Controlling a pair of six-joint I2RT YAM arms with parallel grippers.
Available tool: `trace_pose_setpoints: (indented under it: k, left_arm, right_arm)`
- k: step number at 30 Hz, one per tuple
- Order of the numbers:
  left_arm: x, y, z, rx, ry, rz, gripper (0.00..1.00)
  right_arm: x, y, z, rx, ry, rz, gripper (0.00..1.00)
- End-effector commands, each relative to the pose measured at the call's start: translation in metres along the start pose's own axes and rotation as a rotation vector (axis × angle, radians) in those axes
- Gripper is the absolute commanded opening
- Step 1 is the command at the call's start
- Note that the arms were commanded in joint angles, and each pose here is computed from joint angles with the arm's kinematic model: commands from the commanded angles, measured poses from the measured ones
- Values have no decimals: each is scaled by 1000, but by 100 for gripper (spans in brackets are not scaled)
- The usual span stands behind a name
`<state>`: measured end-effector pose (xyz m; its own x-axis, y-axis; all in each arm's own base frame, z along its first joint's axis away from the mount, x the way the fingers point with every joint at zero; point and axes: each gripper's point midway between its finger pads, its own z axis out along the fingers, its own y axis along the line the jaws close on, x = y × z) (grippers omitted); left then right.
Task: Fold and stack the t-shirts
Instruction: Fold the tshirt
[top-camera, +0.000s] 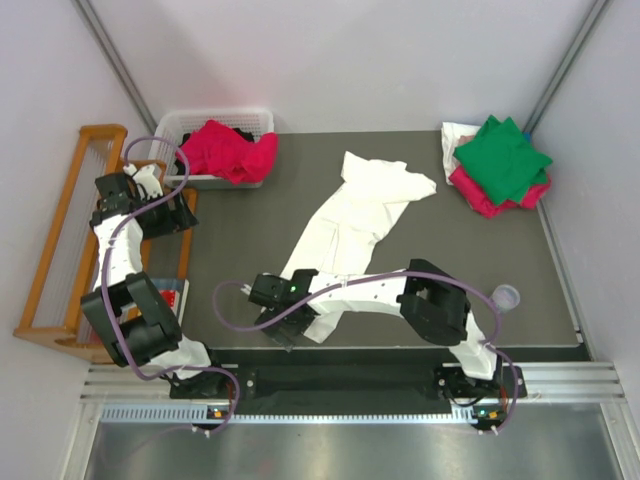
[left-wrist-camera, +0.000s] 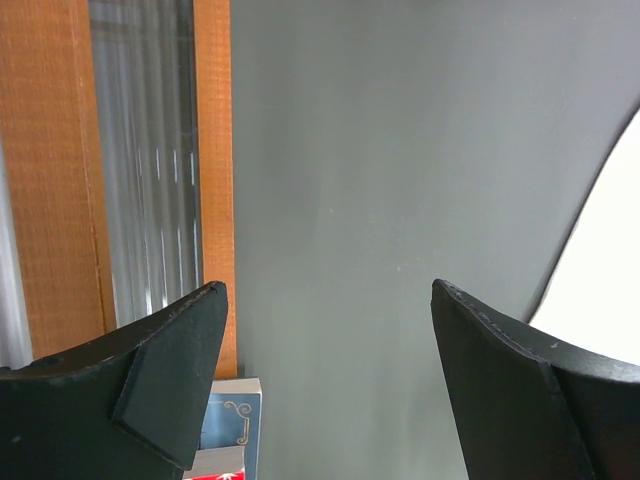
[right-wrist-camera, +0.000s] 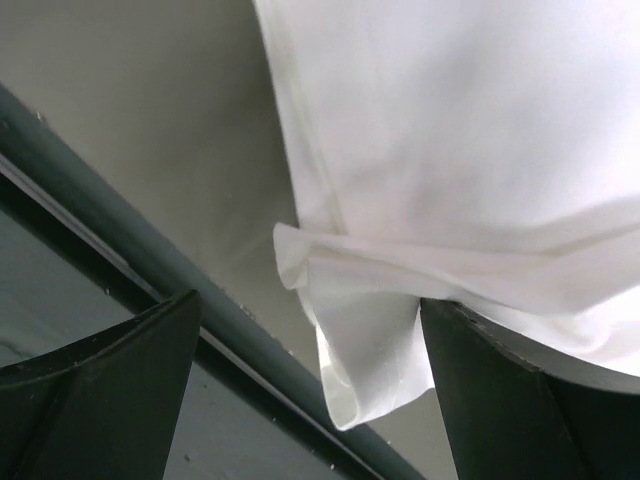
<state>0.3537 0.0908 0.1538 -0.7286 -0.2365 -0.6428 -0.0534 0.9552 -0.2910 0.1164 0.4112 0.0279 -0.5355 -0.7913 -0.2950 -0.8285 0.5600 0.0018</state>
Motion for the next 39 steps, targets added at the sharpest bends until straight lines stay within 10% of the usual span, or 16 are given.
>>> trace_pose_setpoints:
  k: [1, 19, 39]
  left_arm:
    - [-6, -4, -11, 2, -38, 41, 87]
    - [-2, -6, -7, 30, -23, 34, 87]
    - [6, -9, -5, 51, 0, 44, 86]
  right_arm:
    - [-30, -12, -10, 10, -62, 9, 90]
    - [-47, -15, -47, 9, -135, 31, 90]
    - [-38, -30, -4, 47, -94, 74, 65]
